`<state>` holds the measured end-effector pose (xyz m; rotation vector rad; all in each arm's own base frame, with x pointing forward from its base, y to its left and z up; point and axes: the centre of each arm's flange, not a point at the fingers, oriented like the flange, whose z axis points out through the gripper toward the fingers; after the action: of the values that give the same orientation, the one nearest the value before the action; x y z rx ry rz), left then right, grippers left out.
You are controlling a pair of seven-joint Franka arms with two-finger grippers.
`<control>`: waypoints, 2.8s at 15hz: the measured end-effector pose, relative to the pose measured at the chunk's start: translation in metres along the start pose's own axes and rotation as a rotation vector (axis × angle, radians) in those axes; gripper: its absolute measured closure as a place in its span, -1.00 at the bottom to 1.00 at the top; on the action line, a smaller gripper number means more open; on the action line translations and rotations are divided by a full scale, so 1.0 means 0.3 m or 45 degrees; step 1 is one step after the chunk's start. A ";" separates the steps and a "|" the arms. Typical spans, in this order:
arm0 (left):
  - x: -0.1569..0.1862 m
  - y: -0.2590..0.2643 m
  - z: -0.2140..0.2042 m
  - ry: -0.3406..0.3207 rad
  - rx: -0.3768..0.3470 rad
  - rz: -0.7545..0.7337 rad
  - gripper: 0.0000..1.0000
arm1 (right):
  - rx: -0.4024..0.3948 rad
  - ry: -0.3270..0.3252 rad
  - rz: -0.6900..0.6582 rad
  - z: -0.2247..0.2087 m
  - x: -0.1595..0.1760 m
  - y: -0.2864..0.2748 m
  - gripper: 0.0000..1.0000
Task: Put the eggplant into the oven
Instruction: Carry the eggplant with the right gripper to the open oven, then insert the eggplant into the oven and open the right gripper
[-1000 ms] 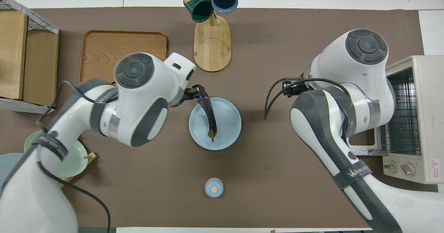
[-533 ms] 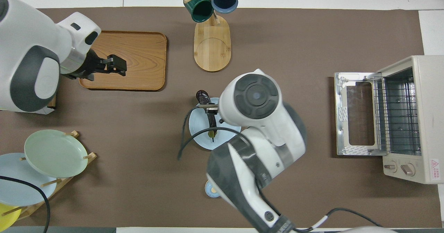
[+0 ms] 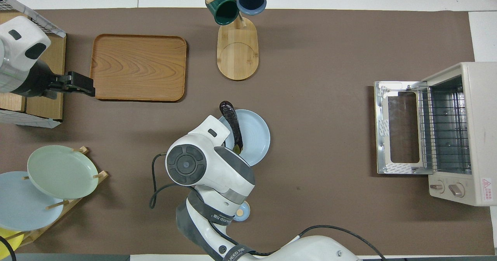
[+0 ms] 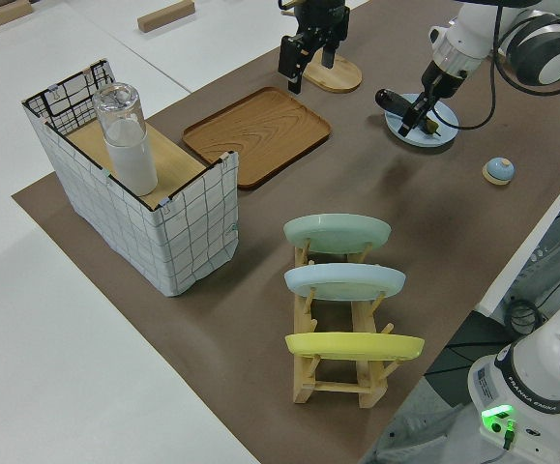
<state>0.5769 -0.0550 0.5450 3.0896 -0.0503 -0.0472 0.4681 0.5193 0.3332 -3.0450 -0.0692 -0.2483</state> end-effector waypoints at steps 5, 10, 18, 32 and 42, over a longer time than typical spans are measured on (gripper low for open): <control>-0.099 -0.031 -0.017 -0.008 0.002 -0.017 -1.00 | 0.022 0.022 -0.059 0.058 -0.042 0.042 0.07; -0.114 -0.025 -0.076 -0.020 0.029 0.003 -1.00 | 0.019 0.022 -0.093 0.111 -0.096 0.082 0.24; -0.099 -0.014 -0.130 -0.033 0.033 0.028 -1.00 | -0.100 0.041 -0.278 0.080 -0.103 0.104 0.90; -0.079 -0.071 -0.115 -0.014 0.034 0.006 -1.00 | -0.503 -0.085 -0.153 -0.225 0.187 0.979 0.96; -0.079 -0.064 -0.115 -0.013 0.034 0.030 -1.00 | -0.616 -0.268 -0.215 -0.337 0.232 1.503 0.96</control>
<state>0.5550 -0.0332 0.5790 3.1151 -0.0890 -0.0623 0.5439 0.0642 0.4071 -3.5407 -0.3264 0.0590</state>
